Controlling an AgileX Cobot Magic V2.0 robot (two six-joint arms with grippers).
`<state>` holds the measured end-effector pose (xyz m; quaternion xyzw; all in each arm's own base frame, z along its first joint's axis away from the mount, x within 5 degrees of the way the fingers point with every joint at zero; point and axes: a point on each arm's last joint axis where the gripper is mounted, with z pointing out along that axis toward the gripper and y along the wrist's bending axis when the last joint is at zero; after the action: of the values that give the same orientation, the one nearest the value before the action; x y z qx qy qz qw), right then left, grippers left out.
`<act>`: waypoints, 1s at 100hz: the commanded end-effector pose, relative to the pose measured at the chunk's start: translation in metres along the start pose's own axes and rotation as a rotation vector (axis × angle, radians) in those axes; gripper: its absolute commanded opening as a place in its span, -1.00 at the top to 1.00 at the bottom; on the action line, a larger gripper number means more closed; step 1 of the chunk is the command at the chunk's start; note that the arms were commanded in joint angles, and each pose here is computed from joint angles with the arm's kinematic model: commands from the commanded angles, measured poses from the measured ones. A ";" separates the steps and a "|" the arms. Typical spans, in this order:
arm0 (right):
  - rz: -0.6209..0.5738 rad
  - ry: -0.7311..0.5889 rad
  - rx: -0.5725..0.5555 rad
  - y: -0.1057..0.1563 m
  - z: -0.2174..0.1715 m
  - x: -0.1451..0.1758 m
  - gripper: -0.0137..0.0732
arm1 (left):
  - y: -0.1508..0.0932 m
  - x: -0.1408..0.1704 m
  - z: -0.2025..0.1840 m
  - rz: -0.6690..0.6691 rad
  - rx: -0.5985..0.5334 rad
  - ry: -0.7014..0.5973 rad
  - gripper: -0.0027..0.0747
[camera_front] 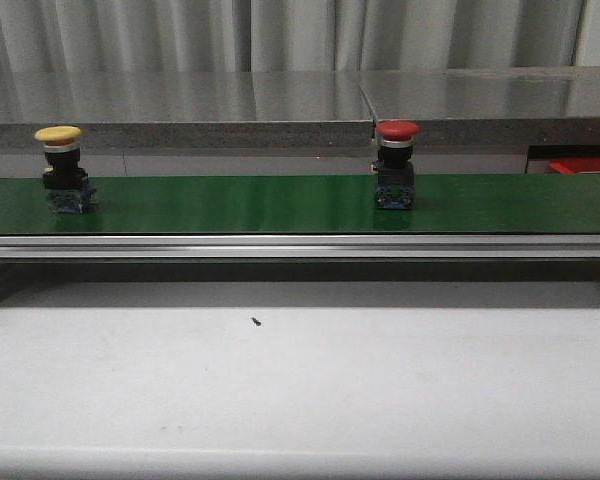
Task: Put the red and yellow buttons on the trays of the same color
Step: 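Reach the right gripper down to the red button at the belt's end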
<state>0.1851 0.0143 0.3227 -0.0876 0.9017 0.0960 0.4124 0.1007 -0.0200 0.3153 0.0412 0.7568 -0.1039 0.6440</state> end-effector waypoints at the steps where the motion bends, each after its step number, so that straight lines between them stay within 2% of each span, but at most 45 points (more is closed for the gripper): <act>1: 0.028 -0.113 -0.004 0.002 -0.007 -0.016 -0.80 | 0.001 -0.015 -0.002 -0.016 -0.019 -0.094 0.98; 12: 0.034 -0.130 0.000 0.000 -0.005 -0.024 -0.80 | 0.001 -0.015 -0.002 -0.016 -0.019 -0.094 0.98; 26: 0.028 -0.081 -0.014 -0.006 0.012 -0.041 -0.80 | 0.001 -0.015 -0.002 -0.016 -0.019 -0.094 0.98; 69: -0.060 0.120 -0.117 -0.003 0.114 -0.080 -0.80 | 0.001 -0.015 -0.002 -0.016 -0.019 -0.094 0.98; 100: -0.055 0.135 -0.116 -0.013 0.158 -0.100 -0.80 | 0.001 -0.015 -0.002 -0.016 -0.019 -0.094 0.98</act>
<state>0.3583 0.0485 0.2720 -0.1411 0.9354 0.1371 0.2937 0.1007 -0.0200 0.3154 0.0412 0.7562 -0.1037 0.6447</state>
